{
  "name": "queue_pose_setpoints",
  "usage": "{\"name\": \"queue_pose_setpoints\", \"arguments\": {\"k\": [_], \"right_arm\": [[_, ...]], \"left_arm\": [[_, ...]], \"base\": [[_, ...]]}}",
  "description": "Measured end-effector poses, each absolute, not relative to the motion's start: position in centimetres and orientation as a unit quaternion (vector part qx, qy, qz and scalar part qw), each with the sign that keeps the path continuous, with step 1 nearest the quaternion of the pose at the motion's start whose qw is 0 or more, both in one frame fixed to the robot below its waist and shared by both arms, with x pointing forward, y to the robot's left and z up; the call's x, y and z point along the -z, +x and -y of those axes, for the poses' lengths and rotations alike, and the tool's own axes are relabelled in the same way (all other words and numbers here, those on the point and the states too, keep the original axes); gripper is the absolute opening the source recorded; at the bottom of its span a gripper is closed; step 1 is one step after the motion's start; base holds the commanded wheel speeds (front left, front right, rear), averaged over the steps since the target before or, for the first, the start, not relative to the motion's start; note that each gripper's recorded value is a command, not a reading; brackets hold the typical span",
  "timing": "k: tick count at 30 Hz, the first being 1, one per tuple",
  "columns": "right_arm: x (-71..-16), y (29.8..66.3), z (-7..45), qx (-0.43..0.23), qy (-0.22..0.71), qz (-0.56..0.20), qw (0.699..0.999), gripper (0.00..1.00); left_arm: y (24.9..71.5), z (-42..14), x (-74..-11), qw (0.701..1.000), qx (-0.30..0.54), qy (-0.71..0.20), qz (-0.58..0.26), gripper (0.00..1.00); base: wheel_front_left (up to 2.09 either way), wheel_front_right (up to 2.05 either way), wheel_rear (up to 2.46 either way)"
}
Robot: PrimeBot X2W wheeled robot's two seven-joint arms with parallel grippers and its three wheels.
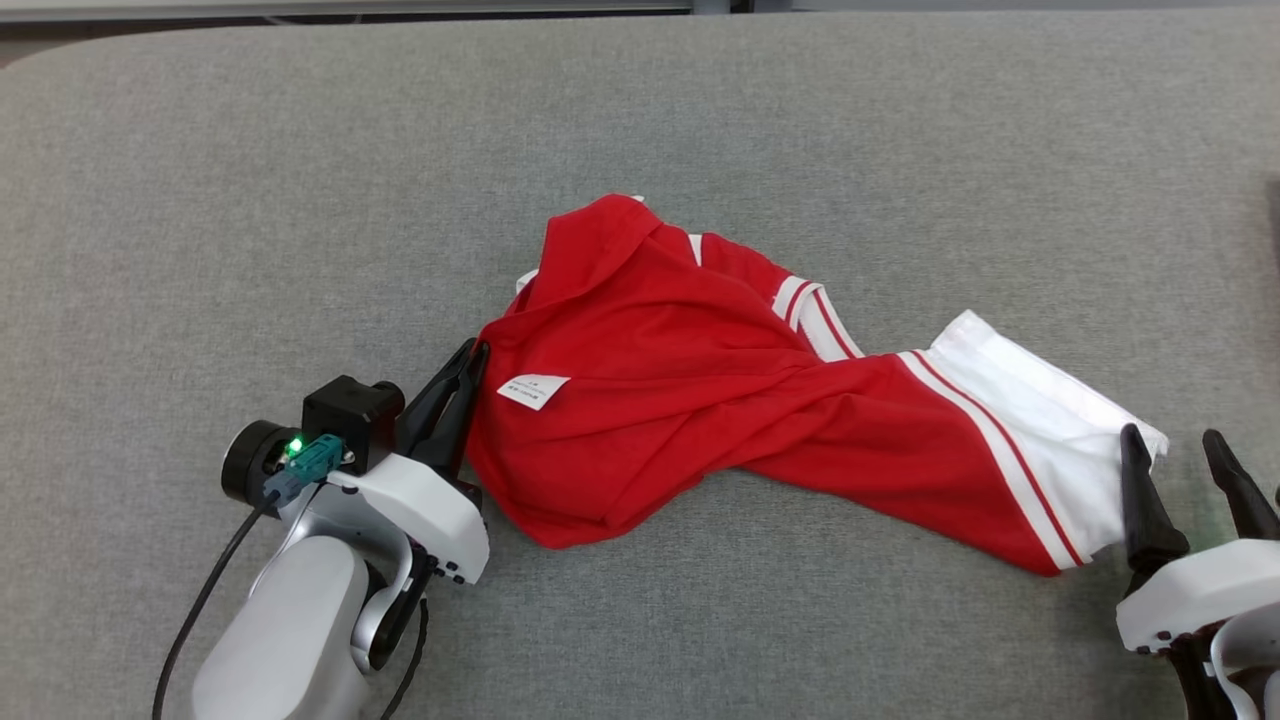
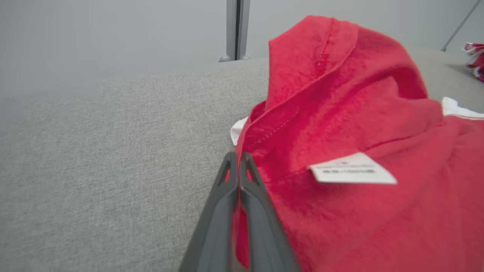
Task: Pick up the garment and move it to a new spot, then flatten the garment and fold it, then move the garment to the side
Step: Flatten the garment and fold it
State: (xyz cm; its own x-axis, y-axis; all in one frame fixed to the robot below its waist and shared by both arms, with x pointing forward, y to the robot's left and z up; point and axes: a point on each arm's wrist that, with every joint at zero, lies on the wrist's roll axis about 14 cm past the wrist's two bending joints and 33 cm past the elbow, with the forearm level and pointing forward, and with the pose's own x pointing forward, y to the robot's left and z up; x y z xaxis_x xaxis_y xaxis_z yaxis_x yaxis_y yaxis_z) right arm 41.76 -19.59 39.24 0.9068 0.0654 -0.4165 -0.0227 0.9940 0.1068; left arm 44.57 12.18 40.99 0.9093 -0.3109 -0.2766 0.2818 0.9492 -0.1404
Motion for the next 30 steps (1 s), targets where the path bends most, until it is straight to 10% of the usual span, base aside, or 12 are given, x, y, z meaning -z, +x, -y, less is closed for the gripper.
{"name": "queue_pose_setpoints", "arguments": {"k": [6,7,9,17,30], "right_arm": [[-35.4,41.9,18.8,-0.035,0.057,-0.277,0.958,1.0],[-35.2,42.0,18.6,-0.039,0.055,-0.282,0.957,0.78],[-34.9,42.0,18.4,-0.043,0.058,-0.288,0.955,0.0],[-40.5,44.9,19.9,-0.035,0.043,-0.175,0.983,0.0],[-65.2,46.3,20.5,-0.061,-0.049,0.199,0.977,0.0]], "left_arm": [[44.8,-12.5,-41.0,0.977,0.146,-0.053,-0.143,0.0],[44.9,-12.7,-41.1,0.978,0.142,-0.054,-0.141,0.0],[45.1,-13.1,-41.2,0.98,0.135,-0.058,-0.136,0.0],[46.6,-14.6,-45.2,0.989,0.099,-0.089,-0.064,0.0],[45.9,-15.2,-63.2,0.972,0.115,-0.101,0.177,0.0]], "base": [[0.0,0.0,0.0],[0.0,0.0,0.0],[0.0,0.0,0.0],[0.0,0.0,0.0],[0.0,0.0,0.0]]}}
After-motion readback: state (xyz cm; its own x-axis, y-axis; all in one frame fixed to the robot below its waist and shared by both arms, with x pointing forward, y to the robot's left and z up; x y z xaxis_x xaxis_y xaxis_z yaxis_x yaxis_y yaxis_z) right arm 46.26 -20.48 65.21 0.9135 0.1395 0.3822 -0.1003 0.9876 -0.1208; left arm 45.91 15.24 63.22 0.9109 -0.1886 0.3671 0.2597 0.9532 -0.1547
